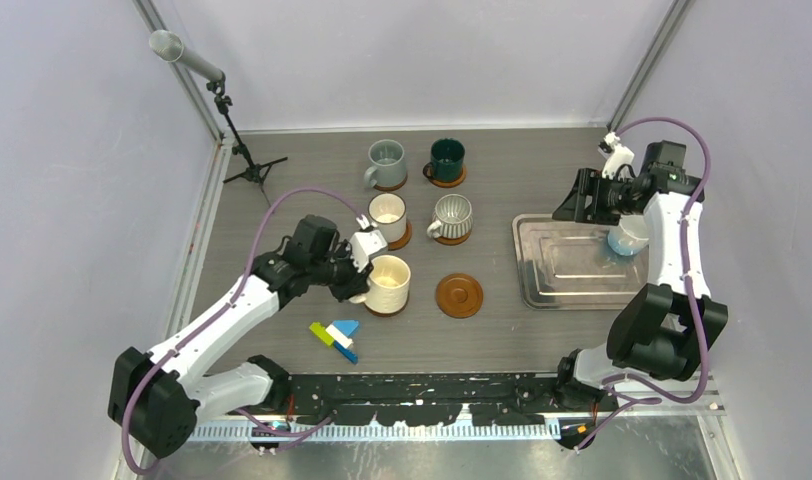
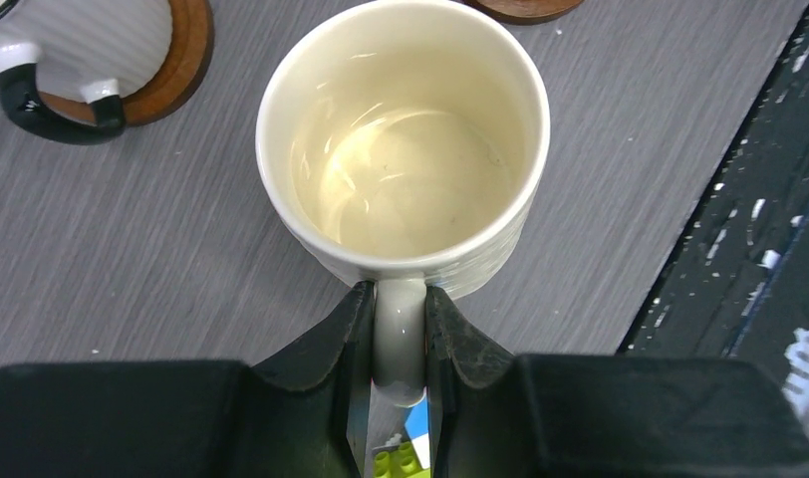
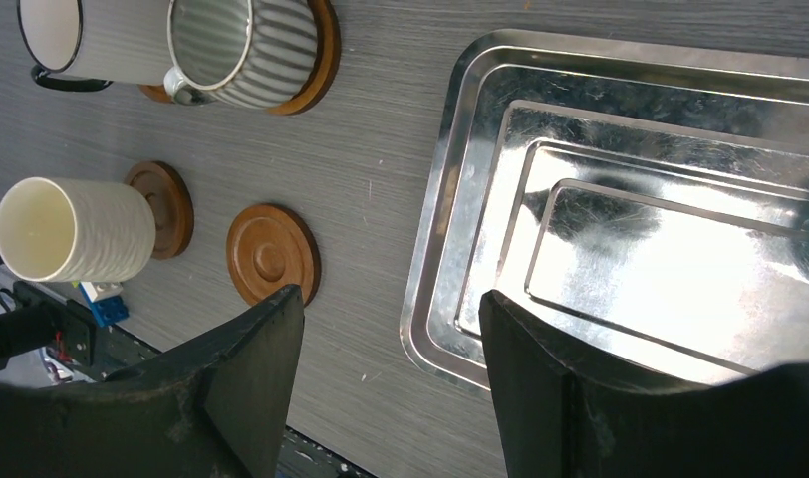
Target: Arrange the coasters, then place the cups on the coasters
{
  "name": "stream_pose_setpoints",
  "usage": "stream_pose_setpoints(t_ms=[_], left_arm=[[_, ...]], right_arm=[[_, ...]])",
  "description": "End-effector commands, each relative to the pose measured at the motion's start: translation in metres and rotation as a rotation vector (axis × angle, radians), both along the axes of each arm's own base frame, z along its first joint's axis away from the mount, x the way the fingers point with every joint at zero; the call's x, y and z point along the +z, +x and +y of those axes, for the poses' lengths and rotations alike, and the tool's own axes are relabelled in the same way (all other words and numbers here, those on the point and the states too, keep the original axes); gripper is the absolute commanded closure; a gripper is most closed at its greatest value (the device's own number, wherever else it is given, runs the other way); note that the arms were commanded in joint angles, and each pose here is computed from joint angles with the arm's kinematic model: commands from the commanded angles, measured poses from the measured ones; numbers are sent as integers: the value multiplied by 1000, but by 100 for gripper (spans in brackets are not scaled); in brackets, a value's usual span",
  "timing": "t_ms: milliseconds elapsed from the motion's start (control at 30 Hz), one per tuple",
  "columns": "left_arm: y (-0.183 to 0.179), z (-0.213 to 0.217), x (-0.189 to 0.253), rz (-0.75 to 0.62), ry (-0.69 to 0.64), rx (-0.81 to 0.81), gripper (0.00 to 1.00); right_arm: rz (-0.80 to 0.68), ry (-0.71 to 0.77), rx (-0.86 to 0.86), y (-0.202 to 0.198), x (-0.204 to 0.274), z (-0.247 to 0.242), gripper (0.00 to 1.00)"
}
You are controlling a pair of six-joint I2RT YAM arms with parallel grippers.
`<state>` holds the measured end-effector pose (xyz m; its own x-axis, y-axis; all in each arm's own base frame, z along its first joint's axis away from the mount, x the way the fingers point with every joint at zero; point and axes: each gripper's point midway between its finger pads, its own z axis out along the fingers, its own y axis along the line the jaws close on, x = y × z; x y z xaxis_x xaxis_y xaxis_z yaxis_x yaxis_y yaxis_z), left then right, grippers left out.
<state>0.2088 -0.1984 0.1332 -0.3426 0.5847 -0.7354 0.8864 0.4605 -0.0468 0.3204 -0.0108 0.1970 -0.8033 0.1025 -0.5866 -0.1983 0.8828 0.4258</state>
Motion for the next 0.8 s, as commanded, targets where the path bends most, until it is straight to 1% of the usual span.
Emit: stream_pose_setpoints(t_ms=[0,200,300,500,700,733,767], left_arm=[[31,-13,42,-249,-124,-18,100],[36,-11,36,-285,-152,3,100],[35,-13,33,-281,-173,0,100],[34,-11,13,-286,-162,-6,100],[26,-8,-8,-246,-136,-27,100],[24,-7,-11,-240,-129,-28,98],[22,-5,-14,-234,-120,-32,94]], right_arm=[[-58,-29,-25,5,12,2,30],[-56,-37,-31,5,12,5,30],[-51,-42,-29,4,10,7,30],[-50,-43,-25,1,10,9,30],[-56,-62,-22,-1,12,8,30],[-53,-61,-23,-1,11,8,30],[-52,-62,-21,-1,11,8,30]])
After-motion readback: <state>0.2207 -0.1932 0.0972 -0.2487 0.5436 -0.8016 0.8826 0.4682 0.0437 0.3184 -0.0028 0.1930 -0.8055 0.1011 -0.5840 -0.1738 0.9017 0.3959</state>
